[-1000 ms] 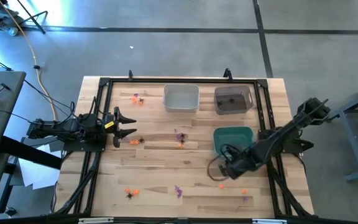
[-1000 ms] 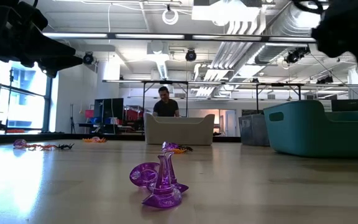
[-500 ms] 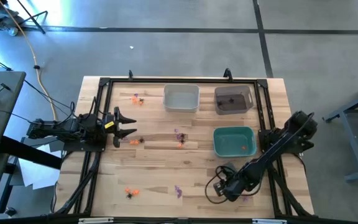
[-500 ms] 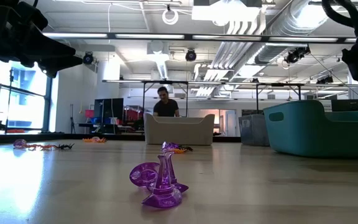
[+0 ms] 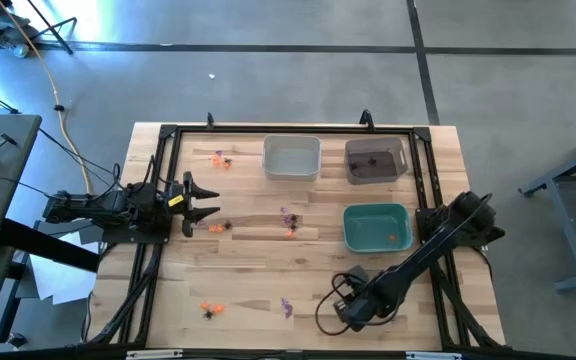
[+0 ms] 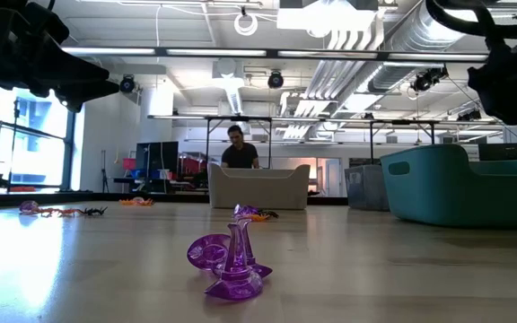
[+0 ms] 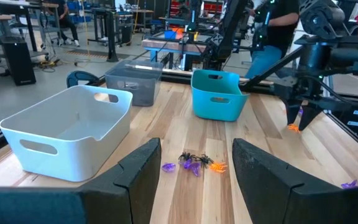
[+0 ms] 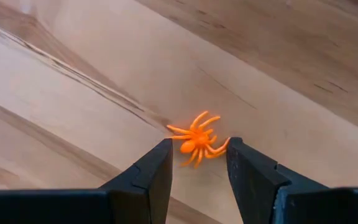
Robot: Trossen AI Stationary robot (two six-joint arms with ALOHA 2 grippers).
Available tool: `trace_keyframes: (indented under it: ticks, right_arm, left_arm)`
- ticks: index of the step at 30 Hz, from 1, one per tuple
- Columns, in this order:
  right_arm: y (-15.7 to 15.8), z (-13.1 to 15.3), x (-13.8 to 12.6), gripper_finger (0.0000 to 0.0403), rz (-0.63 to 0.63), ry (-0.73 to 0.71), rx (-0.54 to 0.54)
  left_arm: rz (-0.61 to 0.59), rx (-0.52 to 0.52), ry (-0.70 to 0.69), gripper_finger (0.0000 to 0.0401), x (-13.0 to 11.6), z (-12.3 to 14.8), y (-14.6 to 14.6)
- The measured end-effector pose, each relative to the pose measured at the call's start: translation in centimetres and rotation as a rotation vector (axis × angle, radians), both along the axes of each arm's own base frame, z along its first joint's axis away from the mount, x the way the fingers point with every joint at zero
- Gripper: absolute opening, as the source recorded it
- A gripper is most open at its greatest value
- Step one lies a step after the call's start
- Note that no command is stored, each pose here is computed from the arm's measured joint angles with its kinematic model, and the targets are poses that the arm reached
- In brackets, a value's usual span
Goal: Sort Halloween decoration
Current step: Put the orange spider toy into the green bin
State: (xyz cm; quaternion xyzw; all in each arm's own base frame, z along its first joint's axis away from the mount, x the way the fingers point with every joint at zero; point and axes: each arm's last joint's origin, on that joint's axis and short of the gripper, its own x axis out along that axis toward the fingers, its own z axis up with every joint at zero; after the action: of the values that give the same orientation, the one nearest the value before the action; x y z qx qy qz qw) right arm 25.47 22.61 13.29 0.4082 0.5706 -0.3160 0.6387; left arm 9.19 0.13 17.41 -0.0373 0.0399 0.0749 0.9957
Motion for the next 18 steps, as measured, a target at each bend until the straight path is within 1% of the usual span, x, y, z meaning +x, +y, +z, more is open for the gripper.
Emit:
trace_keyframes:
  ticks: [3,5,8,14,16,18]
  right_arm:
    - [0.0,0.0,0.2,0.0143,-0.004,0.012,-0.009]
    - [-0.1,0.2,0.2,0.0134,-0.006,0.020,-0.016]
    - [-0.2,0.3,0.3,0.0104,-0.009,0.032,-0.021]
    - [-0.2,0.6,0.2,0.0019,-0.008,0.057,-0.043]
    - [-0.2,0.7,0.2,0.0005,0.003,0.068,-0.055]
    - [-0.2,1.0,0.2,0.0006,0.004,0.089,-0.071]
  left_arm:
    - [0.000,0.000,0.000,0.0186,0.0,0.0,0.0]
    - [0.000,0.000,0.000,0.0186,0.0,0.0,0.0]
    - [0.000,0.000,0.000,0.0186,0.0,0.0,0.0]
    - [0.000,0.000,0.000,0.0186,0.0,0.0,0.0]
    - [0.000,0.000,0.000,0.0186,0.0,0.0,0.0]
    - [0.000,0.000,0.000,0.0186,0.0,0.0,0.0]
